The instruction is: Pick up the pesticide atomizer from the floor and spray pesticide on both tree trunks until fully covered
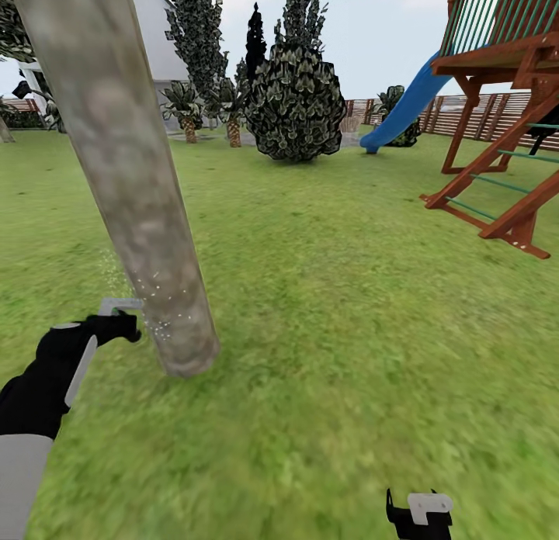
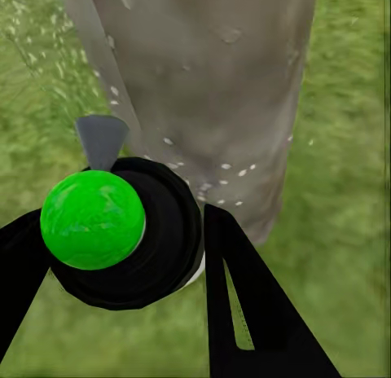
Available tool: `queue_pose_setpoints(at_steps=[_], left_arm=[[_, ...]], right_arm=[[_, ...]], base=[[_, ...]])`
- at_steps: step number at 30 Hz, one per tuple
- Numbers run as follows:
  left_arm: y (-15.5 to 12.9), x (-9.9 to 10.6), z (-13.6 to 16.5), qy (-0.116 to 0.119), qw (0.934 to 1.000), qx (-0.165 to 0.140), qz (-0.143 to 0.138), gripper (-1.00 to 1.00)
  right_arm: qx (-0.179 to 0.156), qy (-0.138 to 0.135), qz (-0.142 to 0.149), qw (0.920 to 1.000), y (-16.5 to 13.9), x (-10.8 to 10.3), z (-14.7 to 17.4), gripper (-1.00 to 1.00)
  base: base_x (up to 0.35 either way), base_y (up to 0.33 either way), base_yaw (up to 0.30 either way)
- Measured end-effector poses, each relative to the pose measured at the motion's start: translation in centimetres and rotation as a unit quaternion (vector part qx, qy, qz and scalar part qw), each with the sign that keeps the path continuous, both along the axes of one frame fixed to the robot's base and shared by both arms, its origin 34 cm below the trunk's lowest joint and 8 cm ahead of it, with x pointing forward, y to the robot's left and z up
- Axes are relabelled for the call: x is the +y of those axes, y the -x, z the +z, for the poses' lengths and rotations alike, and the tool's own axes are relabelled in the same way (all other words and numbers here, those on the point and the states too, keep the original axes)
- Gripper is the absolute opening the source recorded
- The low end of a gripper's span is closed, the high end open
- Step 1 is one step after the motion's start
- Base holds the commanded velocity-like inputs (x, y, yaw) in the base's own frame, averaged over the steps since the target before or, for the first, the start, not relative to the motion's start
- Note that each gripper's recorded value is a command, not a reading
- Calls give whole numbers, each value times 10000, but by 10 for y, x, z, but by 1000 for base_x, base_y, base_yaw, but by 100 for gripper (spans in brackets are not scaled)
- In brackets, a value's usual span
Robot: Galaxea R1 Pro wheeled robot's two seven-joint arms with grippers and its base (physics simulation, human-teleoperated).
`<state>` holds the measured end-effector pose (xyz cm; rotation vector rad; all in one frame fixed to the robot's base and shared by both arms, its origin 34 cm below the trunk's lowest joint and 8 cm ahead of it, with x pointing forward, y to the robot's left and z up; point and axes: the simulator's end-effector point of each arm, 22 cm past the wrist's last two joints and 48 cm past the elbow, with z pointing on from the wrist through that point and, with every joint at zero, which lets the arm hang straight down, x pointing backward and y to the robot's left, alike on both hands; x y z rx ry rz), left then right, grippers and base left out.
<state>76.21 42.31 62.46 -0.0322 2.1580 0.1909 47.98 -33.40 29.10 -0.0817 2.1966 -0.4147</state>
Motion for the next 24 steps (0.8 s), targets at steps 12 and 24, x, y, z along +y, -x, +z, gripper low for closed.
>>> queue_pose_setpoints(at_steps=[12,24], left_arm=[[-14,-11,59,-81,9986,-498,-161,-100],[-14,-9,60,-110,9986,-499,-134,-100]], right_arm=[[1,7,0,10000,0,-1,0,100],[1,3,1,10000,0,-1,0,100]], base=[[0,-84,80],[0,-271,0]])
